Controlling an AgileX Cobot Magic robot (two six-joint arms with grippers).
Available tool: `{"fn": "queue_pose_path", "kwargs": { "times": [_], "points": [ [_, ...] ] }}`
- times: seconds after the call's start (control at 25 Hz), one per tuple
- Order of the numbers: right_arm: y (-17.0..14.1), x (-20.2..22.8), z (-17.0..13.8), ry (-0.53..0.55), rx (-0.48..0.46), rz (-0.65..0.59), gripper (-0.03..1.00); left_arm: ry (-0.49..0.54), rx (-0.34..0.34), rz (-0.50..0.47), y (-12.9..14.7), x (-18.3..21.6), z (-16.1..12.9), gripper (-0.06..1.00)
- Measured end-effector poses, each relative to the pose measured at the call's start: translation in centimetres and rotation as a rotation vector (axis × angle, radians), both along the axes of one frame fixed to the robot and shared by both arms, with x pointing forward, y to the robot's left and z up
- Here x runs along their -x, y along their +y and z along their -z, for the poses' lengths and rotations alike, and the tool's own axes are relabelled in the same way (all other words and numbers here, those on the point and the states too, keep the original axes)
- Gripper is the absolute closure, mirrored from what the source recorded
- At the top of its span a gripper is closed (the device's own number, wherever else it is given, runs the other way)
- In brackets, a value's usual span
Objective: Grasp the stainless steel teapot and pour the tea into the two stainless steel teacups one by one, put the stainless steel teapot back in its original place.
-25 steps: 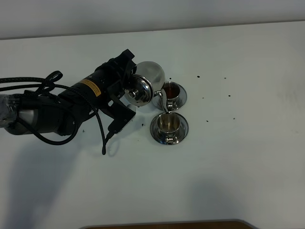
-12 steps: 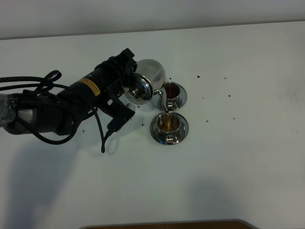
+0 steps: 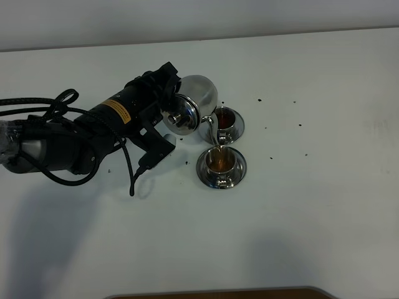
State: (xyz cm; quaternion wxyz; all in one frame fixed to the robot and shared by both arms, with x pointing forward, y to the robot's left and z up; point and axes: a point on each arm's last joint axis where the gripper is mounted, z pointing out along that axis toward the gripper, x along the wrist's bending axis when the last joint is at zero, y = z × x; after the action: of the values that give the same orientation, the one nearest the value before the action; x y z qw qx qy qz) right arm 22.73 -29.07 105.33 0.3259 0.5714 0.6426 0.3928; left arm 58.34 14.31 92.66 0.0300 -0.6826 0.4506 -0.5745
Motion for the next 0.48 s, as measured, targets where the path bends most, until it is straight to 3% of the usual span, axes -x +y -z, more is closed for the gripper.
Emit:
{"fn": "queue_pose_path", "kwargs": {
  "times": [0.48],
  "points": [
    [0.00, 0.00, 0.00, 0.000, 0.000, 0.000, 0.49, -0.008, -0.016, 0.016, 0.19, -0.10, -0.02, 0.70]
  ]
}}
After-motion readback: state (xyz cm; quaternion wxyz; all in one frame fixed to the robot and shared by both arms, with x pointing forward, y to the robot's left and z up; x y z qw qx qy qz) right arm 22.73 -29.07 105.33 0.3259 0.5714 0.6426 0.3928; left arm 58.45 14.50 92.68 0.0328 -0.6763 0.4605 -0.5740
